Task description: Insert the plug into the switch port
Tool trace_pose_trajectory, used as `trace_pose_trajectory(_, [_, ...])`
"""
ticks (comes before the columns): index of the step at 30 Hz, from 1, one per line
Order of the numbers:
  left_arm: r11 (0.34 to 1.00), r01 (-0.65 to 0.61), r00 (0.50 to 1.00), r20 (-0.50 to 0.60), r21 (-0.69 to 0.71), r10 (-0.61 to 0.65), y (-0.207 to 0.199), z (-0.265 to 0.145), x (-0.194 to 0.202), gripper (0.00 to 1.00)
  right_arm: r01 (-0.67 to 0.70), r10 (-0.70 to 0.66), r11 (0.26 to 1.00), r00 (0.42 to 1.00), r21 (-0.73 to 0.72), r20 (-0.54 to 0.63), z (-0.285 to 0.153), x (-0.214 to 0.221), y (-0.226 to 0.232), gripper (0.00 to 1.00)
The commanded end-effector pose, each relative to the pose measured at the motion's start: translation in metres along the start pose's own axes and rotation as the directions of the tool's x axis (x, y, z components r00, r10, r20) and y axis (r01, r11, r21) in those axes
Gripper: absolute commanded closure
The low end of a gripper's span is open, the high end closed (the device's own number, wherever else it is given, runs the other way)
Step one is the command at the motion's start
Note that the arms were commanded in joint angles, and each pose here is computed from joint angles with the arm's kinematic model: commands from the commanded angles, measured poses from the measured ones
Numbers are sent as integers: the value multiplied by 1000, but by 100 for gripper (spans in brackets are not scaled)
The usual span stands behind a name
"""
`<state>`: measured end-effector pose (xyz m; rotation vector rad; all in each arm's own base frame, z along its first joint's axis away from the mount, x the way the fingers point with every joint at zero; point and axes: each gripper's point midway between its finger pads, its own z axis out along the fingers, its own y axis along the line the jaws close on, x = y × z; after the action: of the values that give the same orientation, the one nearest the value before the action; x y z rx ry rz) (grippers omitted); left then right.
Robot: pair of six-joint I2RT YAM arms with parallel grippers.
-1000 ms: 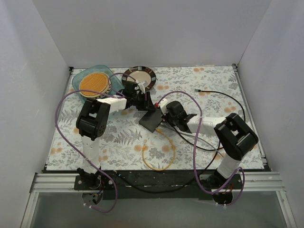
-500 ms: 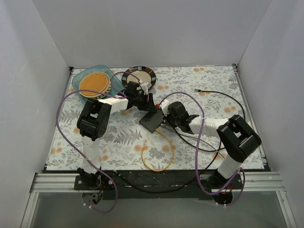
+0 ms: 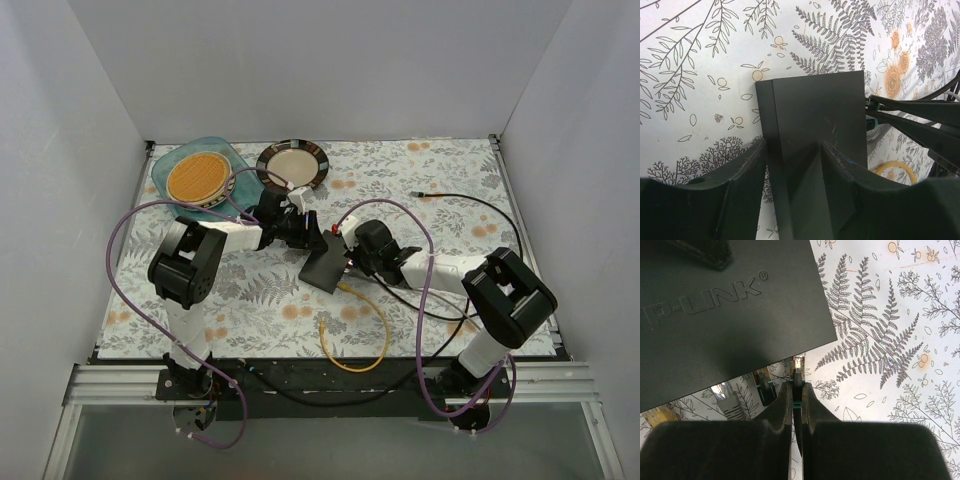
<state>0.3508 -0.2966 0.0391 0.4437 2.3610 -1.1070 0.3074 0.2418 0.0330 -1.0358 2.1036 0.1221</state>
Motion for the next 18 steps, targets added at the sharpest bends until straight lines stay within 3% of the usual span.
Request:
trace_pose_trajectory(1, [953, 108, 962, -272, 282, -28, -99, -3, 73, 56, 27, 58, 982, 898, -186, 436, -22, -118, 49, 99])
trace_pose_trajectory(18, [971, 50, 975, -223, 234, 3, -89, 5, 64, 52, 199, -63, 944, 893, -264, 445, -40, -130, 68, 99])
